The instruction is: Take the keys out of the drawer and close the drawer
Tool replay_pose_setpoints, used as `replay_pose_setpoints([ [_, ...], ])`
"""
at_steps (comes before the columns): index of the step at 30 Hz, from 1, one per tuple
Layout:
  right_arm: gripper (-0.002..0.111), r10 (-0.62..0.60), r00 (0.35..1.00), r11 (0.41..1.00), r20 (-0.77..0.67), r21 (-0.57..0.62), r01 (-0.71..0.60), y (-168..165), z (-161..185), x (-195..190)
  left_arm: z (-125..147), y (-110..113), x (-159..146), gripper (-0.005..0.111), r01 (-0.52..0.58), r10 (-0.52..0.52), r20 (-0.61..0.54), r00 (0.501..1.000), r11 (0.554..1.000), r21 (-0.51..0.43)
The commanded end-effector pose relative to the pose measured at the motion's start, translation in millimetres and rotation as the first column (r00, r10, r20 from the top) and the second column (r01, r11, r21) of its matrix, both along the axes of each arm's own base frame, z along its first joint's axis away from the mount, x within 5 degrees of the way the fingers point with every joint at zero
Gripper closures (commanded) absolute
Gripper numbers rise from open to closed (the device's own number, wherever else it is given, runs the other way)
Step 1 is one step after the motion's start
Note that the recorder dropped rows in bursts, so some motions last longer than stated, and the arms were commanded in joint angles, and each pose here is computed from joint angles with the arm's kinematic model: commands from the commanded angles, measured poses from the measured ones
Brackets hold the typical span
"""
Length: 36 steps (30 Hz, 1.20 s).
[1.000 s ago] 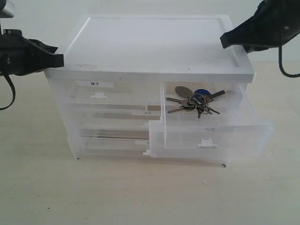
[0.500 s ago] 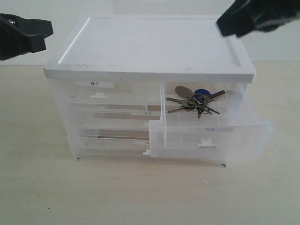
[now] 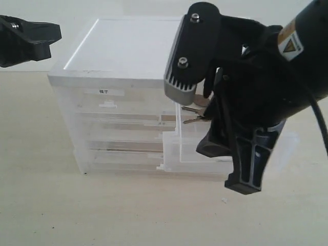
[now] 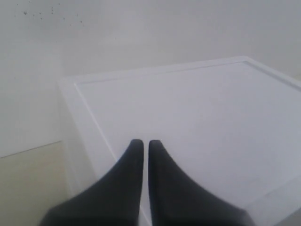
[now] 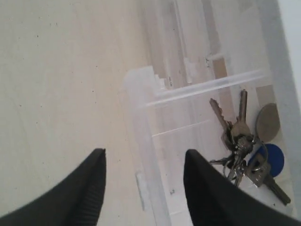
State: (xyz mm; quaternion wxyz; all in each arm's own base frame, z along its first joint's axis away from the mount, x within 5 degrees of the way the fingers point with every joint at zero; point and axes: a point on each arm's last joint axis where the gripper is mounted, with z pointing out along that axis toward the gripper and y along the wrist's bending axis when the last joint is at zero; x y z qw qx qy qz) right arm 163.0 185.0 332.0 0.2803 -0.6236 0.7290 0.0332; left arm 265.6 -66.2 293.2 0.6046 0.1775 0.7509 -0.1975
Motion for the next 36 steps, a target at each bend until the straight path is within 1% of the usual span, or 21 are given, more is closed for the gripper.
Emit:
replay_pose_setpoints([
  [1, 0.067, 0.009, 1.0, 0.999, -0.005, -0.046, -0.009, 10.1, -15.6, 10.0, -0.1, 0.2, -1.7, 0.102, 0.004, -0.004, 0.0, 1.0, 1.0, -0.004],
  [2, 0.069, 0.01, 1.0, 0.998, -0.007, -0.064, -0.01, 13.9, -21.9, 14.3, -0.1, 0.2, -1.7, 0.102, 0.004, -0.004, 0.0, 1.0, 1.0, -0.004],
  [4, 0.077, -0.001, 1.0, 0.998, -0.001, -0.058, 0.001, 21.7, -30.2, 21.7, -0.1, 0.2, -1.7, 0.102, 0.004, -0.004, 0.0, 1.0, 1.0, -0.004],
  [8, 0.096, -0.002, 1.0, 0.998, -0.001, -0.061, 0.002, 27.6, -37.9, 27.0, -0.1, 0.2, -1.7, 0.102, 0.004, -0.004, 0.0, 1.0, 1.0, -0.004],
  [11, 0.109, 0.002, 1.0, 0.998, 0.011, -0.07, -0.002, 28.0, -39.0, 28.7, -0.1, 0.2, -1.7, 0.102, 0.004, -0.004, 0.0, 1.0, 1.0, -0.004],
  [14, 0.108, -0.005, 0.999, 0.999, 0.032, -0.037, 0.006, 30.4, -37.2, 30.6, 0.4, -0.4, -2.0, 0.102, 0.011, -0.011, 0.003, 1.0, 1.0, -0.008],
  [17, 0.108, -0.008, 1.0, 1.0, 0.023, -0.008, 0.008, 32.5, -36.6, 29.9, 0.9, -1.0, -2.3, 0.102, 0.018, -0.018, 0.008, 1.0, 1.0, -0.012],
  [22, 0.108, 0.004, 1.0, 0.996, -0.03, -0.085, -0.006, 27.1, -40.8, 25.1, 0.9, -1.0, -2.3, 0.102, 0.018, -0.018, 0.008, 1.0, 1.0, -0.012],
  [24, 0.108, 0.012, 0.999, 0.996, -0.034, -0.089, -0.015, 28.2, -41.1, 23.1, 0.9, -1.0, -2.3, 0.102, 0.018, -0.018, 0.008, 1.0, 1.0, -0.012],
  [31, 0.108, 0.107, 0.994, 0.989, -0.037, -0.103, -0.111, 42.2, -41.5, 4.1, -3.1, -1.3, 0.3, 0.102, 0.018, -0.018, -0.007, 1.0, 1.0, -0.011],
  [36, 0.108, 0.12, 0.991, 0.985, -0.052, -0.118, -0.125, 43.7, -42.4, -0.9, -3.2, -1.3, 0.3, 0.102, 0.019, -0.019, -0.006, 1.0, 1.0, -0.008],
])
